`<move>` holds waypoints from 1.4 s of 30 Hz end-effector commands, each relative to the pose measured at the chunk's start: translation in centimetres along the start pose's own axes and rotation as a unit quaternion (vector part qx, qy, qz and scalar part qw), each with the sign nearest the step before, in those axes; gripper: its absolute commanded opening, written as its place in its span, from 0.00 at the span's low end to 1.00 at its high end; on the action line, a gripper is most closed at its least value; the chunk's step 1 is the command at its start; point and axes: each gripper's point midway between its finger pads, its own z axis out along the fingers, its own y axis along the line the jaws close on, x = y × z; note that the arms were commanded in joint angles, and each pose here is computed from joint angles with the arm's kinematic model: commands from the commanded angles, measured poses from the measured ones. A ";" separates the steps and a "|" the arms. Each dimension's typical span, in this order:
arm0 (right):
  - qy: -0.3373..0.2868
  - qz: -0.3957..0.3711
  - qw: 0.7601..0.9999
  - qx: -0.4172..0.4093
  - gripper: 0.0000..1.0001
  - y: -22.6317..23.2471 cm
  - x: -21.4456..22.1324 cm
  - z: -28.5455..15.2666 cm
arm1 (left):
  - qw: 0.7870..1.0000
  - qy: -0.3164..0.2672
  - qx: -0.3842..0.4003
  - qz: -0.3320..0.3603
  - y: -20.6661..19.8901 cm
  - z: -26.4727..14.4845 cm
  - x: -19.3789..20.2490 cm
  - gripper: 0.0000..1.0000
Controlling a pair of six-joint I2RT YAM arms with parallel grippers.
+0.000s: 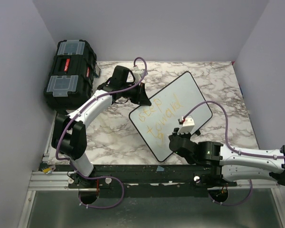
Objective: Write a sentence on the whiteboard
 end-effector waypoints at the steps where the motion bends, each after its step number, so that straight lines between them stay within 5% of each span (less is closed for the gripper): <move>1: -0.029 0.006 1.000 -0.002 0.01 0.7 -1.3 0.4 | 0.999 0.030 -0.009 0.044 0.3 1.4 1.8 0.00; 19: -0.040 -0.002 0.999 0.022 0.01 1.5 -0.9 2.6 | 0.998 0.027 -0.010 0.047 0.2 1.2 1.8 0.00; 42: 0.080 0.019 0.996 0.028 0.01 -1.7 5.8 1.2 | 0.999 0.025 -0.009 0.048 0.0 1.0 1.7 0.00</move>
